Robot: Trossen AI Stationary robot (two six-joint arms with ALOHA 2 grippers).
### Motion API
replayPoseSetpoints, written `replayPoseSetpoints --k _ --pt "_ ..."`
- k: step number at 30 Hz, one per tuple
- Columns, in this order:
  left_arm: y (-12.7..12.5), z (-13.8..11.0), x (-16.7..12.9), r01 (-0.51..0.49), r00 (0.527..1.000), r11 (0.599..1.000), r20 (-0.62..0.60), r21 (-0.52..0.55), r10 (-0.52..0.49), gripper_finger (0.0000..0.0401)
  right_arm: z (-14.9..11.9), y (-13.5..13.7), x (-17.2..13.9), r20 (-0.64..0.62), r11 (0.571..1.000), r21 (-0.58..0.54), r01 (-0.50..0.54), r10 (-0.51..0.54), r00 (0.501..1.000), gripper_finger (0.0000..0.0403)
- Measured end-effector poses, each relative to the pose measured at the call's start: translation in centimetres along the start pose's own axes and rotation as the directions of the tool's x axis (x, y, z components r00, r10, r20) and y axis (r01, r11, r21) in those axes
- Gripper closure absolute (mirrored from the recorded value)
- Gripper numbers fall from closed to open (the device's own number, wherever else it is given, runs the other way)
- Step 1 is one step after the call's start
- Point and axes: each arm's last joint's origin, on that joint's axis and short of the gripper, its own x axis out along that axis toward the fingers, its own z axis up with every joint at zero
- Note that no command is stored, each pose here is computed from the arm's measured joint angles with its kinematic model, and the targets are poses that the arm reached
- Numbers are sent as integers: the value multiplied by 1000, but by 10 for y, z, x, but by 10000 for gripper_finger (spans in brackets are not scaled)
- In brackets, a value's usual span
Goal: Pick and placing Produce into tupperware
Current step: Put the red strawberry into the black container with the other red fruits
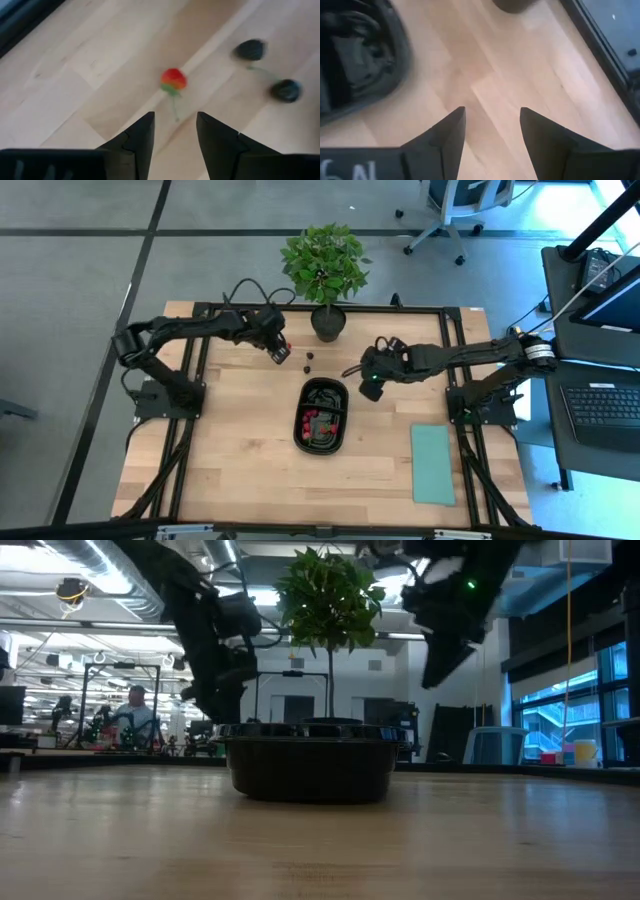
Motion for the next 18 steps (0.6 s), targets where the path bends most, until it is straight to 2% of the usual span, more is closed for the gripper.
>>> replayPoseSetpoints --k 5,8,11,18 --pt "6 5 10 -6 1000 1000 4 -22 6 261 -22 -23 8 98 995 98 -20 11 995 212" --pt "6 5 13 36 999 999 0 -21 -36 261 -33 -34 14 172 986 159 -53 26 985 212" --pt "4 6 14 39 999 999 11 1 -39 261 -45 -41 20 219 980 170 -101 62 974 212" --pt "-1 5 14 46 999 999 12 -9 -46 261 -68 -48 34 183 976 199 -86 49 982 212"
